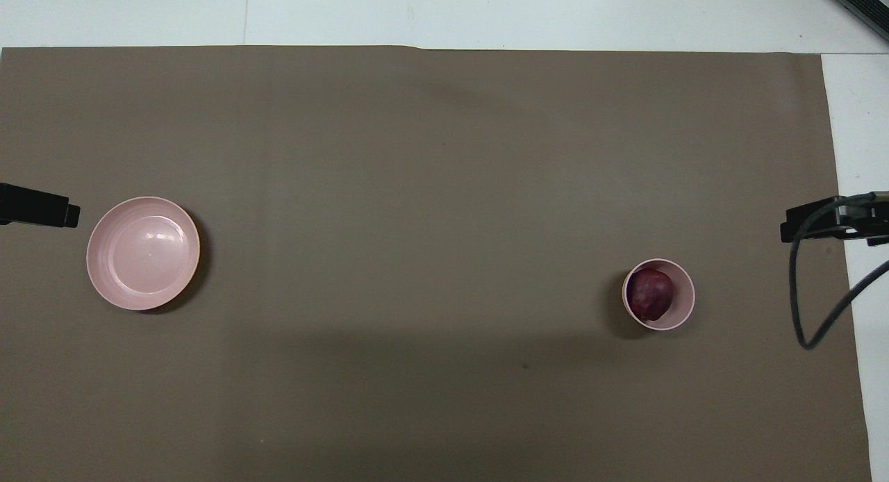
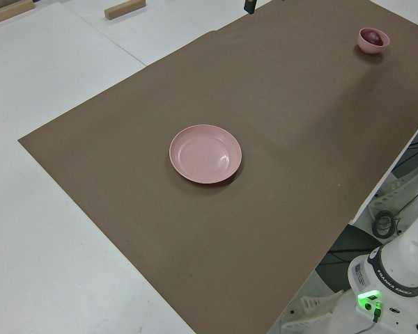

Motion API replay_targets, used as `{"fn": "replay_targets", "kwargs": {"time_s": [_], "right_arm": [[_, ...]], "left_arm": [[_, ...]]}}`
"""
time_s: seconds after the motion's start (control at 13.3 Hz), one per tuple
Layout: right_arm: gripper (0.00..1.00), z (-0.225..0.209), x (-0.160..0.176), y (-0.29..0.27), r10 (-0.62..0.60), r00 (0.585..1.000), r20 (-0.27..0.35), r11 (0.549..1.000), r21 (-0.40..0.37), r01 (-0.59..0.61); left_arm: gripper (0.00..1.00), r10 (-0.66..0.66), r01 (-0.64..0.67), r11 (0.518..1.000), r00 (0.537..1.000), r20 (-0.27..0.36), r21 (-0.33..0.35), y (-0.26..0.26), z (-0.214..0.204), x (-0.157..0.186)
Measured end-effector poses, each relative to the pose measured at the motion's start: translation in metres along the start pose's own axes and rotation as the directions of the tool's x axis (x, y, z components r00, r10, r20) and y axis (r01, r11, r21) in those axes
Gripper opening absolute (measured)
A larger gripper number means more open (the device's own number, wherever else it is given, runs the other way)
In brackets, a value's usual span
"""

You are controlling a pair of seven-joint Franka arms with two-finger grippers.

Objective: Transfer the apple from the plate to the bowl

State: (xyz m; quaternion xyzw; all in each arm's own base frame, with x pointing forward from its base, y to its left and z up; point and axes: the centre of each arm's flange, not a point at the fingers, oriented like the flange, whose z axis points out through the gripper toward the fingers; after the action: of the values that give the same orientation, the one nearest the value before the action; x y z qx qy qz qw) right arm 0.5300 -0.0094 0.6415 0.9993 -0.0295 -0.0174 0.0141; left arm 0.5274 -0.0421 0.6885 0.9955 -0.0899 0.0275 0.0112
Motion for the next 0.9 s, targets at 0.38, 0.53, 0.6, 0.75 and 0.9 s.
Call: {"fn": "replay_targets", "kwargs": {"time_s": [0.38,0.53,0.6,0.75,0.9], "right_arm": [[1.00,-0.0001,-0.0001,-0.0032,-0.006,1.000,0.000,1.000,0.000,0.006],[1.00,-0.0002,-0.0003,-0.0066,-0.013,1.000,0.000,1.000,0.000,0.013],[1.00,-0.0002,-0.0003,-0.0067,-0.013,1.000,0.000,1.000,0.001,0.013],[1.00,-0.0002,-0.0003,-0.0067,-0.013,1.000,0.000,1.000,0.001,0.013],[1.00,-0.0002,-0.0003,-0.0067,-0.013,1.000,0.000,1.000,0.001,0.013]], "left_arm": [[1.00,0.001,-0.001,1.000,1.000,-0.001,0.000,0.0002,0.0000,0.0001],[1.00,0.001,0.000,1.000,0.999,-0.037,0.004,-0.0004,-0.0031,0.0042],[1.00,0.001,0.000,1.000,0.998,-0.059,0.006,-0.0006,-0.0049,0.0066],[1.00,0.001,0.000,1.000,0.998,-0.059,0.006,-0.0007,-0.0045,0.0070],[1.00,0.000,0.000,1.000,0.999,-0.035,0.003,-0.0006,-0.0022,0.0046]]}}
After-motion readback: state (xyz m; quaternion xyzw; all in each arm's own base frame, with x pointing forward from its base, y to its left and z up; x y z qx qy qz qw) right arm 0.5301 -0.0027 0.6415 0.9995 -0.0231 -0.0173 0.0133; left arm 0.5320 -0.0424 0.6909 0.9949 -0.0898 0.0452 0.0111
